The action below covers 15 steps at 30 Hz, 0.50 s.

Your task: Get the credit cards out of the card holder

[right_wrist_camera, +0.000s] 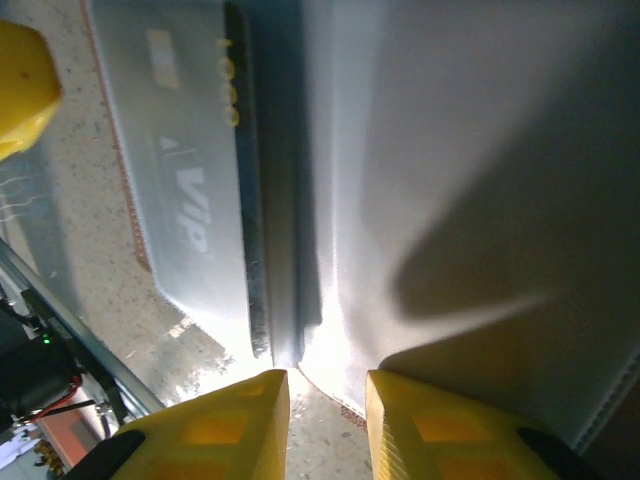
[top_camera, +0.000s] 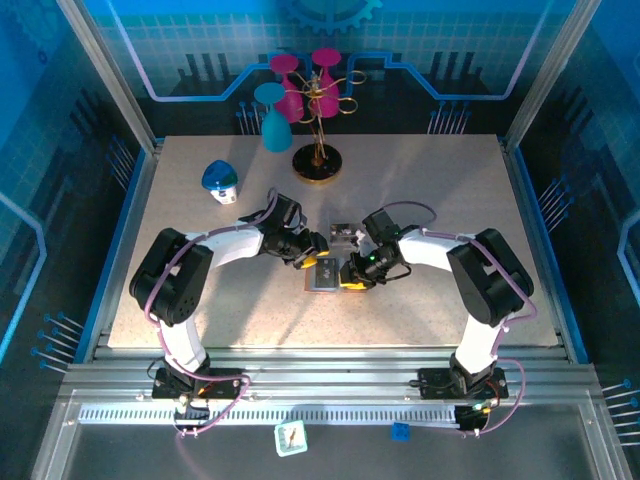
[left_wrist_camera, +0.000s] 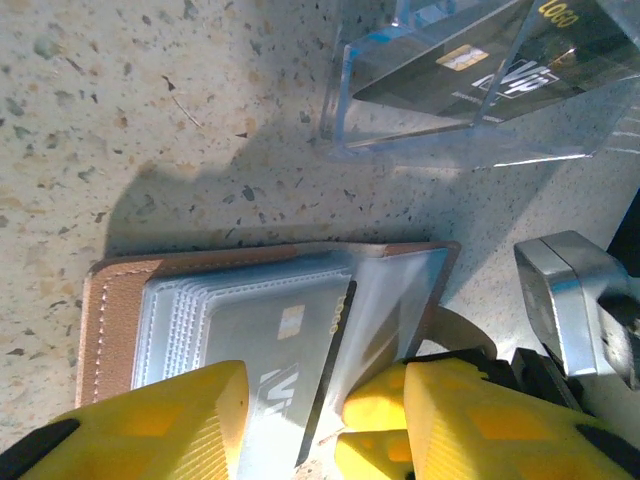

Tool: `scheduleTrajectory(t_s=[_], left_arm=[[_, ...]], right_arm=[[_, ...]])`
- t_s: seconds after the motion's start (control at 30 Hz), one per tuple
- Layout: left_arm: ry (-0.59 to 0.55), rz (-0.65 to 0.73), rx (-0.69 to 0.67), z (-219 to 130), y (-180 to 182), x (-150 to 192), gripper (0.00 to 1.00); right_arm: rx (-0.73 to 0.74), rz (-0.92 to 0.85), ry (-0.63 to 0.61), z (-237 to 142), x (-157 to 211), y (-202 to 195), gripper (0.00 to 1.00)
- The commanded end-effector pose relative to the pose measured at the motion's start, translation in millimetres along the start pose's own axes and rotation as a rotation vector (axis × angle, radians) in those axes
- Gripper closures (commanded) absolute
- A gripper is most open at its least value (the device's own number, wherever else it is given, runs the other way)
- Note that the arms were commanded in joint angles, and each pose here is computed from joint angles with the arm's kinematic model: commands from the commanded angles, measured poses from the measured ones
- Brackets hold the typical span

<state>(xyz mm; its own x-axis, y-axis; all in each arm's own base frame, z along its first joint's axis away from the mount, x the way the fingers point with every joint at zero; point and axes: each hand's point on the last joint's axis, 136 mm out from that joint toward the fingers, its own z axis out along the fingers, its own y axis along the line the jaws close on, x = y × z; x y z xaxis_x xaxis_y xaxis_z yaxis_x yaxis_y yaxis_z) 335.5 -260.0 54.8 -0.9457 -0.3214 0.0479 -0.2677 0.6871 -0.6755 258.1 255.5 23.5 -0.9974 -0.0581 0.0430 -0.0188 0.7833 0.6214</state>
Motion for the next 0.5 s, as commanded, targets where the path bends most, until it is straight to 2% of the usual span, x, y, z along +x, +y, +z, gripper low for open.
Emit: scheduleTrajectory(t_s=[0.0, 0.23, 0.47], left_arm=[[-0.003, 0.023, 0.036, -6.1, -9.2, -0.1, 0.55], [0.012, 0.016, 0.044, -3.2, -9.8, 3.0, 0.56], [0.017, 0.026, 0.045, -2.8, -15.0, 10.7, 0.61]], right_arm=[[0.050, 0.002, -0.010, -1.8, -7.1, -14.3, 0.73], [0.026, -0.003, -0.013, -10.3, -12.8, -10.1, 0.73], [-0.116, -0.023, -0.057, -31.8, -21.2, 31.5, 0.73]])
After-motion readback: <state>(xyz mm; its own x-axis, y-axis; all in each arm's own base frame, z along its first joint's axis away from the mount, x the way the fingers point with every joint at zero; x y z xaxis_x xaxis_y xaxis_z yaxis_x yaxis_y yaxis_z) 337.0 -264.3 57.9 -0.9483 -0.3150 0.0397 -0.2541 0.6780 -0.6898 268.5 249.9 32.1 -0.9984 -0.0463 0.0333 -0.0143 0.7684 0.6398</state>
